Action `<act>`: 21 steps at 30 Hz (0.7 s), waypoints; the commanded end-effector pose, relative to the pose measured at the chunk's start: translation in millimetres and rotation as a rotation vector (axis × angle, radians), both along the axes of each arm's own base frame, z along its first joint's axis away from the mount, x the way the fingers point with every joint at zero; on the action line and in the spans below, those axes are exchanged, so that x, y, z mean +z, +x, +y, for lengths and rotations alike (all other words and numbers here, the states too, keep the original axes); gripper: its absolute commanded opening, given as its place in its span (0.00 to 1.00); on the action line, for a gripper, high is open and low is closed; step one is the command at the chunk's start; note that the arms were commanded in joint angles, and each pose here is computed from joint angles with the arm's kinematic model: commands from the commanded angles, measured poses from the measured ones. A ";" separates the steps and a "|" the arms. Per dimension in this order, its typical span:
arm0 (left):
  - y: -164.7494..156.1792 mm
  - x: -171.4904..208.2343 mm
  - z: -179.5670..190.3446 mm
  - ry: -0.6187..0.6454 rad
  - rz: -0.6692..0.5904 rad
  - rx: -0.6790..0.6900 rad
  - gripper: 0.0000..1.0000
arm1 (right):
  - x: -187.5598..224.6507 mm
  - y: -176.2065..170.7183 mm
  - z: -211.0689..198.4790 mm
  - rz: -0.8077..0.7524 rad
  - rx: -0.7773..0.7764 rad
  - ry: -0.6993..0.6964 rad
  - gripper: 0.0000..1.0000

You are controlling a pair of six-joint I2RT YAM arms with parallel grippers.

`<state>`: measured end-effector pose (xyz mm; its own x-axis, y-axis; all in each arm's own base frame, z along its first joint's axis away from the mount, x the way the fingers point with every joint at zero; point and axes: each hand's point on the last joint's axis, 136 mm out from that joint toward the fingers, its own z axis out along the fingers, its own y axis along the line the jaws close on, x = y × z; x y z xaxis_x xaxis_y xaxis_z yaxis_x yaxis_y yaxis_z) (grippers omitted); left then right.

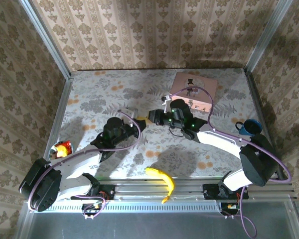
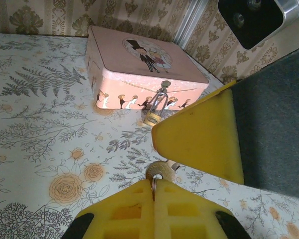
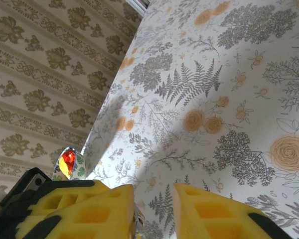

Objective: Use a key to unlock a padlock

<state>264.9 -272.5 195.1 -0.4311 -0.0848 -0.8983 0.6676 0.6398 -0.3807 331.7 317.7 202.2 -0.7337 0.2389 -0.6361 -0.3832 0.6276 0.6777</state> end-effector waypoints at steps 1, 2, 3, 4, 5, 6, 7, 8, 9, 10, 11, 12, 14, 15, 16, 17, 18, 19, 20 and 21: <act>-3.1 17.8 -0.8 -0.057 -0.031 -0.018 0.00 | 14.3 1.8 10.4 -0.027 0.021 0.042 0.20; -3.6 17.2 -0.9 -0.057 -0.030 -0.020 0.00 | 14.5 2.3 10.3 -0.027 0.019 0.043 0.17; -3.8 17.1 -0.6 -0.057 -0.030 -0.021 0.00 | 13.8 2.6 10.5 -0.026 0.019 0.042 0.16; -4.2 16.7 -0.8 -0.058 -0.028 -0.023 0.00 | 13.8 2.7 10.6 -0.027 0.019 0.043 0.15; -5.3 16.3 -0.8 -0.058 -0.026 -0.028 0.00 | 13.3 3.0 10.9 -0.027 0.020 0.041 0.14; -5.7 15.5 -1.0 -0.058 -0.024 -0.030 0.00 | 13.2 3.1 11.5 -0.026 0.022 0.042 0.10; -5.7 15.1 -0.9 -0.058 -0.022 -0.030 0.00 | 13.9 3.4 11.9 -0.028 0.023 0.043 0.08; -6.4 14.2 -0.7 -0.058 -0.019 -0.032 0.00 | 14.2 3.6 12.4 -0.027 0.026 0.045 0.04; -5.8 14.4 -0.2 -0.058 -0.020 -0.030 0.00 | 15.3 2.8 13.4 -0.030 0.032 0.044 0.00; -6.1 14.4 -0.2 -0.059 -0.017 -0.030 0.00 | 15.7 2.8 13.2 -0.031 0.034 0.040 0.00; -6.1 12.6 0.5 -0.056 -0.012 -0.028 0.00 | 16.7 2.7 12.8 -0.035 0.034 0.035 0.00; -5.9 12.9 1.1 -0.057 -0.012 -0.026 0.00 | 17.8 2.3 11.8 -0.042 0.035 0.028 0.00; -5.9 13.2 3.2 -0.057 -0.007 -0.027 0.01 | 21.9 1.6 9.8 -0.059 0.038 0.007 0.00; -6.2 14.1 5.0 -0.056 -0.001 -0.030 0.12 | 22.2 1.0 7.6 -0.067 0.039 -0.015 0.00; -6.4 15.1 7.4 -0.054 0.004 -0.035 0.25 | 25.0 0.7 4.5 -0.084 0.038 -0.043 0.00; -7.1 17.7 11.3 -0.051 0.004 -0.045 0.40 | 26.1 -0.5 1.3 -0.095 0.041 -0.075 0.00; -6.3 20.3 17.6 -0.049 0.005 -0.043 0.54 | 29.0 -1.1 -3.2 -0.117 0.042 -0.115 0.00; -5.7 22.8 24.3 -0.046 0.004 -0.039 0.63 | 32.4 -2.5 -7.5 -0.137 0.046 -0.150 0.00; -5.3 29.2 32.6 -0.048 -0.007 -0.035 0.70 | 37.1 -5.2 -11.7 -0.164 0.060 -0.193 0.00; -5.6 35.8 40.3 -0.050 -0.022 -0.038 0.74 | 35.2 -6.8 -15.9 -0.178 0.079 -0.257 0.00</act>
<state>267.4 -242.4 213.4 -0.4347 -0.1276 -0.8915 0.6582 0.6306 -0.4112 329.6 316.3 215.1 -0.6970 0.1254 -0.7060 -0.4583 0.6793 0.5731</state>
